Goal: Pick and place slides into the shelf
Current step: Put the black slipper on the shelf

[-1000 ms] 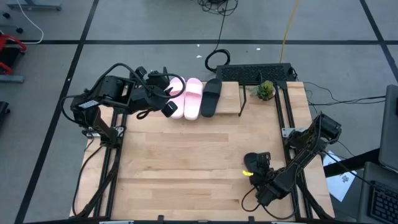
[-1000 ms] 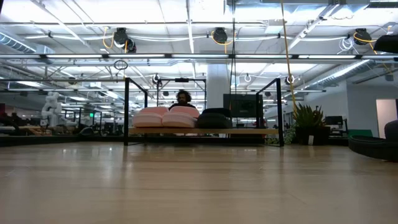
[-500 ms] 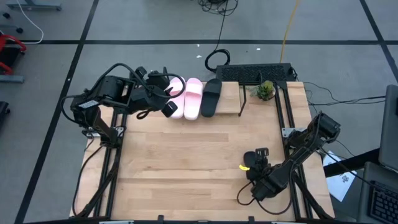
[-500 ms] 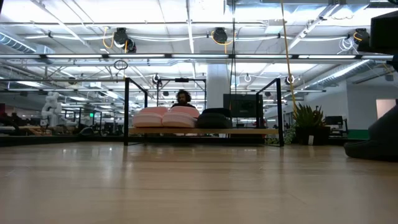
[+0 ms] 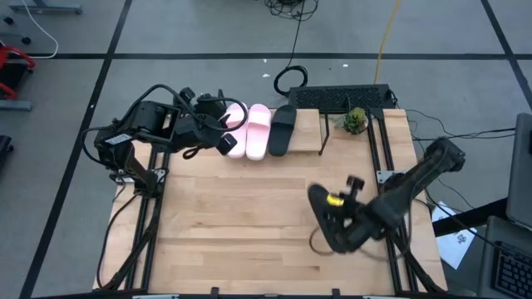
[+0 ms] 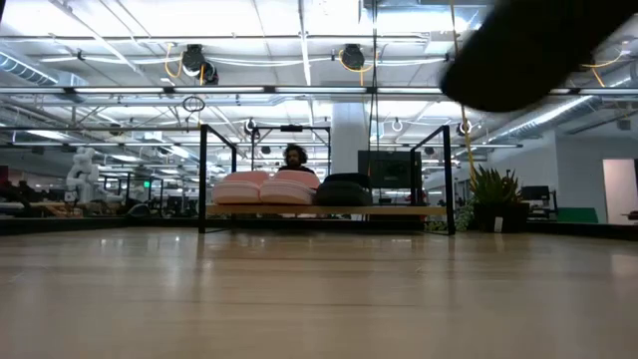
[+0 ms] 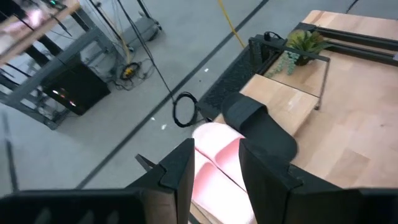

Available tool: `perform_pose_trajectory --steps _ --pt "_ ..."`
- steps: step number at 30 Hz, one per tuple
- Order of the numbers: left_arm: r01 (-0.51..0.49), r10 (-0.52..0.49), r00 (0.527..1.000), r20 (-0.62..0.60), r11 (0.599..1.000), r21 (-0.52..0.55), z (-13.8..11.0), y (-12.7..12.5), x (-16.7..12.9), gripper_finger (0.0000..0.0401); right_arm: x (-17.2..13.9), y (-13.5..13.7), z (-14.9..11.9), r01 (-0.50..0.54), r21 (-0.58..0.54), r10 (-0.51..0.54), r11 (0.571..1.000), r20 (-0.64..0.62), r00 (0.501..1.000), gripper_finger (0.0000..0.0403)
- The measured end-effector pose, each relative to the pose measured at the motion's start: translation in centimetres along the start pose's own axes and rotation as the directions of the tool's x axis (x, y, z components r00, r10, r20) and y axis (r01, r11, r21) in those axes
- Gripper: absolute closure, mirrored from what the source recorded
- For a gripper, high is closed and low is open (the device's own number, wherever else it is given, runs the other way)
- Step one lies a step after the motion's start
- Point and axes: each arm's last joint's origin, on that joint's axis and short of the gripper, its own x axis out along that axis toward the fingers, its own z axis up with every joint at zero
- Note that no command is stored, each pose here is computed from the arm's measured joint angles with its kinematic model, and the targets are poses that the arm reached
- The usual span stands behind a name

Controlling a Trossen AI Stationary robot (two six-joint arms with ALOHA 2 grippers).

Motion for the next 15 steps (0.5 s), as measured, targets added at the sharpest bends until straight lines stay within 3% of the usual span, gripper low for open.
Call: perform_pose_trajectory --steps 3,6,11,15 --pt "-0.030 0.029 0.999 0.013 0.999 0.019 0.0 0.1 0.0 0.0272 -1.4 -3.0 3.6 0.039 0.112 -0.055 0.993 0.142 0.988 0.0401" --pt "-0.035 0.035 0.999 0.011 0.999 0.017 0.1 0.2 0.1 0.0272 -0.9 -5.8 7.3 0.094 0.174 -0.133 0.980 0.231 0.964 0.0401" --pt "-0.038 0.038 0.999 0.009 0.999 0.016 0.1 0.3 0.2 0.0272 2.8 -11.2 12.1 0.208 0.232 -0.265 0.950 0.249 0.931 0.0402" --pt "-0.038 0.038 0.999 0.008 0.999 0.010 0.1 0.3 0.3 0.0272 6.2 -15.2 13.7 0.255 0.251 -0.310 0.934 0.210 0.927 0.0402"
